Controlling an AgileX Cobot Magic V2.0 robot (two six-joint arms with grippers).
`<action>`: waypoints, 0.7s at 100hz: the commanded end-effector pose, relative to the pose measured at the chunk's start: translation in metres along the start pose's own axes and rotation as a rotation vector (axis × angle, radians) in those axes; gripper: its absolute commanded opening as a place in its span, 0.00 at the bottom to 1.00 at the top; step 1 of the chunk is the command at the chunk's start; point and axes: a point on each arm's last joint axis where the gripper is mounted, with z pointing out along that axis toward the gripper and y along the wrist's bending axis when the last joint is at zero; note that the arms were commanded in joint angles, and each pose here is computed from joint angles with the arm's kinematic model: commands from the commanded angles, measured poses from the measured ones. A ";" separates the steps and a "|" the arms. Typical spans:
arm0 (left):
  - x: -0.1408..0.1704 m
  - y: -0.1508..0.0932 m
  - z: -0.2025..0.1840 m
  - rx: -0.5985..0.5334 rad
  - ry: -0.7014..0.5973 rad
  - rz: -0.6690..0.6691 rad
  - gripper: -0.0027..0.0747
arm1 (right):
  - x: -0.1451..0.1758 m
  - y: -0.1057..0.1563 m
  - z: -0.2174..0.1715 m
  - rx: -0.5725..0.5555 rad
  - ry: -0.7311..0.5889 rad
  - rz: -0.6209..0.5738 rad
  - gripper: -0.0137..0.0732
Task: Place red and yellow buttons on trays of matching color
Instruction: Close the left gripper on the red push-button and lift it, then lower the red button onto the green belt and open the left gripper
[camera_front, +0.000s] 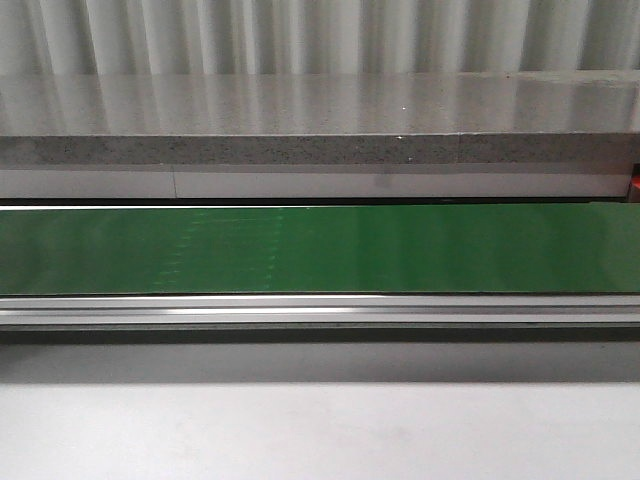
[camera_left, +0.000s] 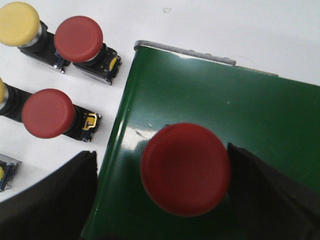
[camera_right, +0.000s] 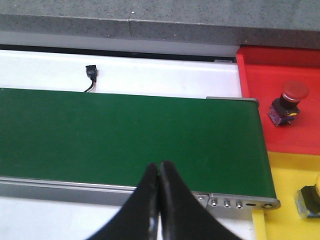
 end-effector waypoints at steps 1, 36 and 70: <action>-0.011 -0.004 -0.021 0.032 -0.086 0.006 0.79 | -0.014 0.000 -0.005 0.003 -0.099 -0.008 0.08; -0.009 -0.016 -0.083 0.117 -0.254 0.066 0.76 | -0.014 0.000 -0.005 0.003 -0.099 -0.008 0.08; -0.007 0.046 -0.089 -0.046 -0.232 -0.126 0.76 | -0.014 0.000 -0.005 0.003 -0.099 -0.008 0.08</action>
